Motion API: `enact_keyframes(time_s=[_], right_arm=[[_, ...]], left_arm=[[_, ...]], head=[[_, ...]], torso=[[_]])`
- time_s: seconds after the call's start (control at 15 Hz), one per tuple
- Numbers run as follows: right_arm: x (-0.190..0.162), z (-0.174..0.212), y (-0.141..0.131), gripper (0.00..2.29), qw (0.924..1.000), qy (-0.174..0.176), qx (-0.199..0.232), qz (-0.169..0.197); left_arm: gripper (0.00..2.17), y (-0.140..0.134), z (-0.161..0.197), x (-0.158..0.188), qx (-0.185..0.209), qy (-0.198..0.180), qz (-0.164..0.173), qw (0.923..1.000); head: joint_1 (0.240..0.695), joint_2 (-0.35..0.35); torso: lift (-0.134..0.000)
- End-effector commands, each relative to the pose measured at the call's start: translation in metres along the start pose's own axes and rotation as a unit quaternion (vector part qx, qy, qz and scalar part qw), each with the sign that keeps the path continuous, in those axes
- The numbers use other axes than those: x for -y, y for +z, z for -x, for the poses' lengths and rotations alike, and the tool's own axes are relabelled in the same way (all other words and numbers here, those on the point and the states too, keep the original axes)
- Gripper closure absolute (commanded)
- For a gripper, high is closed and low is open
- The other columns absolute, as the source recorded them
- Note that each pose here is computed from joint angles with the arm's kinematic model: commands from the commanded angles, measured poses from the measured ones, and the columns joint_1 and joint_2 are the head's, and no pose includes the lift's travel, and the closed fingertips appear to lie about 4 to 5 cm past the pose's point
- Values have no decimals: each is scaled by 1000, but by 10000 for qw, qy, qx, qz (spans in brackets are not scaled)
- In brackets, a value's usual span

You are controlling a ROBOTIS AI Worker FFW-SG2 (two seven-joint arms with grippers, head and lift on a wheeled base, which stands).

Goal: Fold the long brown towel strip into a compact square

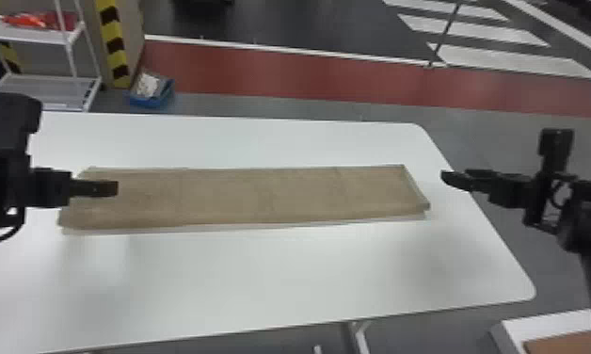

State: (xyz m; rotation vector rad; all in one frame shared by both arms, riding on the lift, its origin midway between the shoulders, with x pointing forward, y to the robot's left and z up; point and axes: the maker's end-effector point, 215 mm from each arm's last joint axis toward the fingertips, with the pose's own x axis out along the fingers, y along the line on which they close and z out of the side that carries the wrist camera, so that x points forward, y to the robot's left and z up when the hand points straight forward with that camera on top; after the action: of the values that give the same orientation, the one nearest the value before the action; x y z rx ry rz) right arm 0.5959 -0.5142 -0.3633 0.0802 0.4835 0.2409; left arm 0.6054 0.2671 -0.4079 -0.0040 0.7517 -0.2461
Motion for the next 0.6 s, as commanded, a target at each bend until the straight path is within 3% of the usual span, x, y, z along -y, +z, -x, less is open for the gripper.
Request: enact_keyframes(time_s=[0.0, 0.53], right_arm=[[-1, -3, 4, 218, 9999, -14, 41, 107], [0, -5, 5, 218, 9998, -50, 83, 166]], left_arm=[[140, 5, -6, 2, 8, -3, -35, 10000], [140, 2, -11, -1, 30, 14, -43, 10000]], head=[[695, -221], [695, -218]], torso=[[-120], [-120]])
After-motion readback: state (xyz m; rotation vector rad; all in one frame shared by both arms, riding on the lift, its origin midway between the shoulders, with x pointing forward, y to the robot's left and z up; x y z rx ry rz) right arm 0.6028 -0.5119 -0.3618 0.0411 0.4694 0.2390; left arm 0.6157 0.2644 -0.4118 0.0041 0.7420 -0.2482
